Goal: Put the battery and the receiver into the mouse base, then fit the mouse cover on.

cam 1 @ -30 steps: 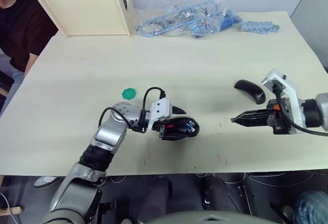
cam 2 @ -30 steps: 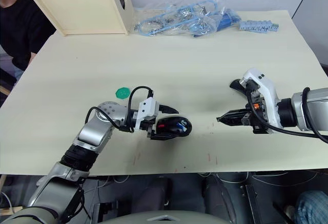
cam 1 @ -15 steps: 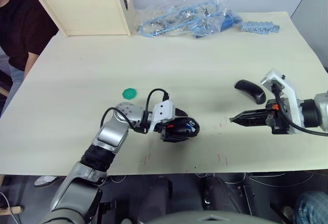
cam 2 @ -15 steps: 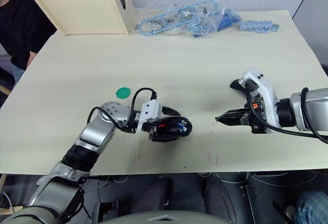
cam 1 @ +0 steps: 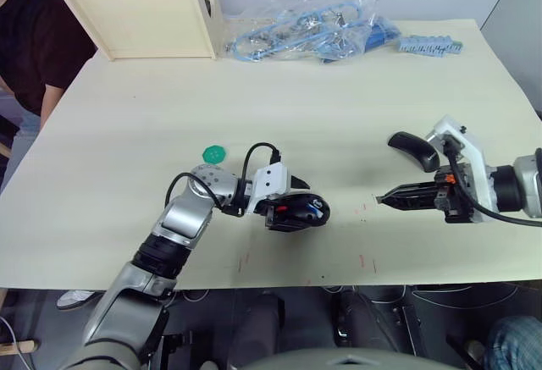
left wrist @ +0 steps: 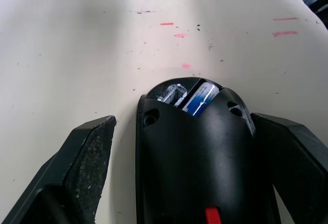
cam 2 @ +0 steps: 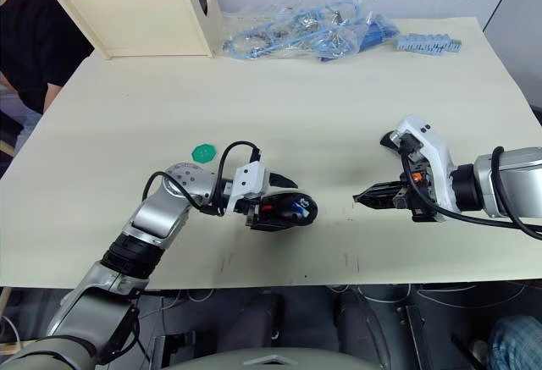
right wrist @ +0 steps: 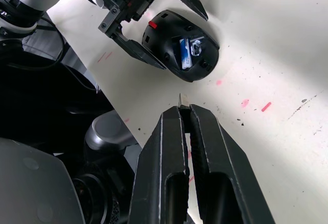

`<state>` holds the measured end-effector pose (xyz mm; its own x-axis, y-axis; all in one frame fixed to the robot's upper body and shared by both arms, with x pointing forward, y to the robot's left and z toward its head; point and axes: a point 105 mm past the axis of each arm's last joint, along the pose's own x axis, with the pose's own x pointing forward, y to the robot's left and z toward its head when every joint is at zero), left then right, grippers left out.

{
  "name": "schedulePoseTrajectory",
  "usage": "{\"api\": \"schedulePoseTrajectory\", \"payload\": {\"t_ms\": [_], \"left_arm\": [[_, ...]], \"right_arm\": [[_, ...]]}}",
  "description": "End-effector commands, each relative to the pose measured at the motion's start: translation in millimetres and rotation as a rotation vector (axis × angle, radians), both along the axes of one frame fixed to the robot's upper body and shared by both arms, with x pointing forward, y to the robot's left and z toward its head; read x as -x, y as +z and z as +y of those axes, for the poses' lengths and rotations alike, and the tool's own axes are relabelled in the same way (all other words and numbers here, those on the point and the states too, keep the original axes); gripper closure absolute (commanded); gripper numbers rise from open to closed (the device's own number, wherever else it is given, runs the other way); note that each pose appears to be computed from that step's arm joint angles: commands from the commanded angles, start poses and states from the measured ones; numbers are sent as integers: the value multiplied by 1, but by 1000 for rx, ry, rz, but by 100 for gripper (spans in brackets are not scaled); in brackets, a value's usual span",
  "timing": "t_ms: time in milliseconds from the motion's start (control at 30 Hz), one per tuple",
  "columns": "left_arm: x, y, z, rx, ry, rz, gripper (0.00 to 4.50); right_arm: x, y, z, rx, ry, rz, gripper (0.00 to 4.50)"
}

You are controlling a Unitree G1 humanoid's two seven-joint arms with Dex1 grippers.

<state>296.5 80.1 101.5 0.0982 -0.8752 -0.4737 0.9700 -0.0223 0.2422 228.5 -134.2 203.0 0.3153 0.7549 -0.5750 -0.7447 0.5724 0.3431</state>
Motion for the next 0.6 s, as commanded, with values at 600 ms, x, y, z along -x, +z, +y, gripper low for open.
{"api": "schedulePoseTrajectory", "payload": {"t_ms": [600], "left_arm": [[4, 13, -8, 31, 19, -37, 153]], "right_arm": [[-5, 7, 9, 8, 45, -49, 450]]}}
